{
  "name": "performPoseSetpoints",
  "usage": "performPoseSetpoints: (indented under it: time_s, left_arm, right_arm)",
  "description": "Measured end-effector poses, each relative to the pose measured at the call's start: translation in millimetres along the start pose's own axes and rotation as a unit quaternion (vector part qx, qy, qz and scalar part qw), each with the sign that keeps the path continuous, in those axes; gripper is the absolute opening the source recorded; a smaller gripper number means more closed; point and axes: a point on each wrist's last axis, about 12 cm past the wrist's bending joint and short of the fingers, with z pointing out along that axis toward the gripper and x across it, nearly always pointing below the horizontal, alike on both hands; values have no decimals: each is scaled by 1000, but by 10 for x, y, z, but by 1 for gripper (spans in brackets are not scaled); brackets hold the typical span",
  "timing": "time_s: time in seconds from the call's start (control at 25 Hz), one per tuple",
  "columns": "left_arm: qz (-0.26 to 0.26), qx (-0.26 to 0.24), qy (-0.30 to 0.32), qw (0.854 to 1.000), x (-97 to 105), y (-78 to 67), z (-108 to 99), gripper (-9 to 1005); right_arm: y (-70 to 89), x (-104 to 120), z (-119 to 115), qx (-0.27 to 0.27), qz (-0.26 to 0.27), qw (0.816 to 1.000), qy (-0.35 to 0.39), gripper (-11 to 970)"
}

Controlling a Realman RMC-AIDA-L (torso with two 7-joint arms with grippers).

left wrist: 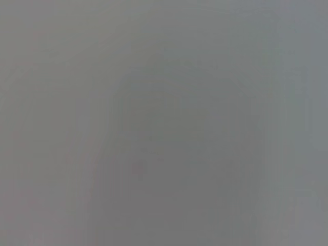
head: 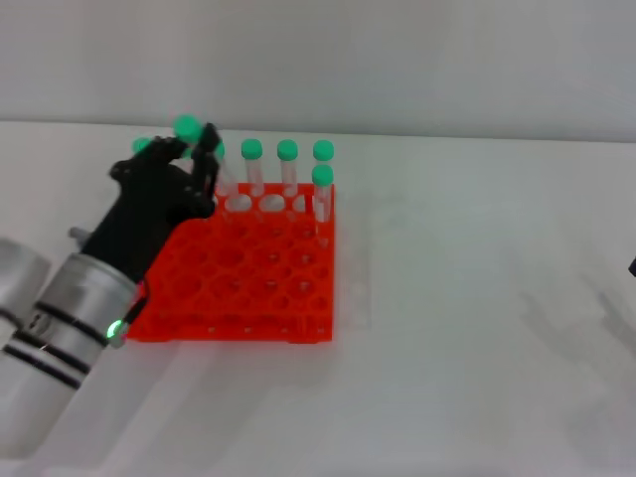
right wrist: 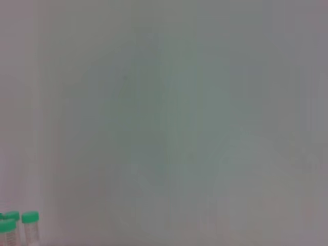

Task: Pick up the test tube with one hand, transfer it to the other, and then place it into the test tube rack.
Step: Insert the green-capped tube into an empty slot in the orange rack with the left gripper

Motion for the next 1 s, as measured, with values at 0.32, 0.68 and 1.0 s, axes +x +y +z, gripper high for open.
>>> performPoseSetpoints:
  time_s: [0.32,0.68,1.0]
  left_arm:
    - [7,39,63,997,101,-149,301,205]
    - [10,39,85,996,143,-164,345,206]
    - [14,41,91,995,140,-172,411,205]
  right_arm:
    - [15,-11,47,-5,1,1000,-3,813]
    - [13,-13,48,-4,1,1000,-3,811]
    - [11,-25,47,-7,-1,1000,-6,811]
